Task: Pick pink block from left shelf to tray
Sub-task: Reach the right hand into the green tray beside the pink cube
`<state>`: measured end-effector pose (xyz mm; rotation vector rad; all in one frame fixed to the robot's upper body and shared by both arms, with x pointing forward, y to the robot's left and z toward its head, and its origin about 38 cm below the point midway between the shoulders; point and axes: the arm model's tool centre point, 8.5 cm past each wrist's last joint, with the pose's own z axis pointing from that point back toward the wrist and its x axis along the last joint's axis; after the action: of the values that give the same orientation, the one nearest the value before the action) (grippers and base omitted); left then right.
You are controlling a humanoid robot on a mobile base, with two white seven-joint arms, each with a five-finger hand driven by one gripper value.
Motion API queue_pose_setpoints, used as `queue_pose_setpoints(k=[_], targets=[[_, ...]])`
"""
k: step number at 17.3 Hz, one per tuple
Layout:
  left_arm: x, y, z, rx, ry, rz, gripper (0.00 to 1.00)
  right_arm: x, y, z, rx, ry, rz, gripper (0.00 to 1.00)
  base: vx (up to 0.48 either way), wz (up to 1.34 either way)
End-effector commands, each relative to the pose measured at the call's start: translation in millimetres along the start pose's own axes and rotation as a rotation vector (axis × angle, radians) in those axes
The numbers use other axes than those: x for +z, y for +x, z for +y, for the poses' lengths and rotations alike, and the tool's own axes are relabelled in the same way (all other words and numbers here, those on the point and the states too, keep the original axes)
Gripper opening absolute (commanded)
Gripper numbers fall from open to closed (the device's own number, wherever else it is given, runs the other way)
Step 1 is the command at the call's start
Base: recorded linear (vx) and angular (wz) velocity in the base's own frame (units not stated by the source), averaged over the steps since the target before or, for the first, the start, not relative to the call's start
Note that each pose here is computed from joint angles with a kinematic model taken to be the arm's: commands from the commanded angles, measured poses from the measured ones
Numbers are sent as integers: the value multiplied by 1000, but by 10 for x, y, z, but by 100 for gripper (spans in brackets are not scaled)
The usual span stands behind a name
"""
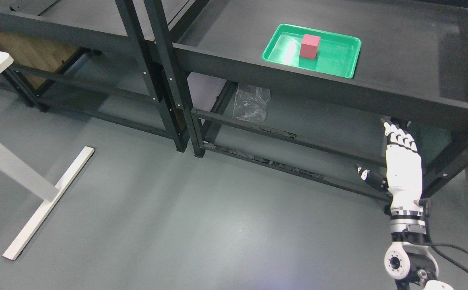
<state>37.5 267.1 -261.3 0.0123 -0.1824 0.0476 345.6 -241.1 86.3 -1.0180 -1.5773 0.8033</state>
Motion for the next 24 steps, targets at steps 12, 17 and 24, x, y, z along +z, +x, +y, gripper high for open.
queue_pose_setpoints(k=[12,17,24], targets=[[16,-53,116,-4,18,8,100,1,-124,-52,39,-2,14,100,303,53],[16,-53,116,-4,18,8,100,-5,-127,-27,15,31,19,100,250,128],[16,-53,116,-4,18,8,100,-30,-142,78,-25,139,28,100,240,77]])
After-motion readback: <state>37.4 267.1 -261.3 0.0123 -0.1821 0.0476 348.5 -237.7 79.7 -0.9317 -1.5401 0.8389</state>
